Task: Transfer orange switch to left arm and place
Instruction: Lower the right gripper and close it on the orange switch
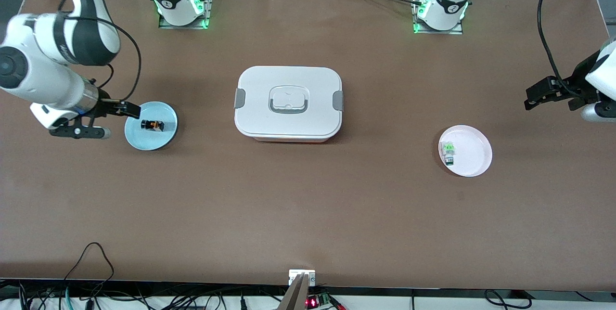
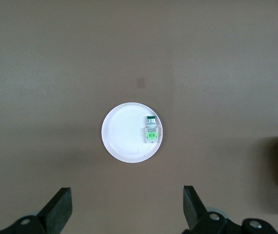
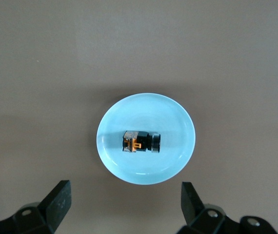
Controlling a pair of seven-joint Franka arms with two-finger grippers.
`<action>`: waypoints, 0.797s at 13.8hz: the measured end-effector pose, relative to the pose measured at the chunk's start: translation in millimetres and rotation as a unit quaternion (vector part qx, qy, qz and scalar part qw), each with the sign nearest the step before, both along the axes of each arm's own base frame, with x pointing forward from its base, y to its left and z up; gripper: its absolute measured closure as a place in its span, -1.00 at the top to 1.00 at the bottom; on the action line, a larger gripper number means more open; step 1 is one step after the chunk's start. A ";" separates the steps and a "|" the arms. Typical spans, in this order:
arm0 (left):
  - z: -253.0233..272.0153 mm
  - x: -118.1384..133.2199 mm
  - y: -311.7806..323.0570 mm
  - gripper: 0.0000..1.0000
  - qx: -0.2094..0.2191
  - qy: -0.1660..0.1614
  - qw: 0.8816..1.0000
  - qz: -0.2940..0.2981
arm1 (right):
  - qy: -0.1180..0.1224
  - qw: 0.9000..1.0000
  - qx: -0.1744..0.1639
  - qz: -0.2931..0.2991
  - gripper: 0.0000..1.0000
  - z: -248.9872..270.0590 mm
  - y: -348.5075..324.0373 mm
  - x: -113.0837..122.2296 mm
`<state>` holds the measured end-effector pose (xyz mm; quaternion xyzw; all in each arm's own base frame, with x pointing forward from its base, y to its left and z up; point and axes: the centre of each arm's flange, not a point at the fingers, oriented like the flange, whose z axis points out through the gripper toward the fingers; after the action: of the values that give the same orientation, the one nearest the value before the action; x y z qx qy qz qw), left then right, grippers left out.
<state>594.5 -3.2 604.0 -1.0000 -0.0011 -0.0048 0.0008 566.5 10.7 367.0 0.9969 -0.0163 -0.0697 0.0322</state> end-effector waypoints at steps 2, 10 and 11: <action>0.0 0.0 0.1 1.00 0.000 0.000 1.000 0.000 | 0.006 1.000 0.001 0.003 1.00 -41.0 0.4 -2.8; 0.1 0.0 0.7 1.00 0.000 0.000 1.000 0.001 | 0.001 0.999 0.005 0.033 1.00 -138.9 -14.0 -13.2; 0.1 0.0 0.8 1.00 0.000 0.000 1.000 0.001 | 0.003 0.999 0.005 0.033 1.00 -144.4 -14.0 -15.6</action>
<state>594.5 -2.5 604.1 -1.0000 -0.0025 -0.0049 0.0009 551.0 -3.2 222.6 0.9968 0.0172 -0.0718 0.0291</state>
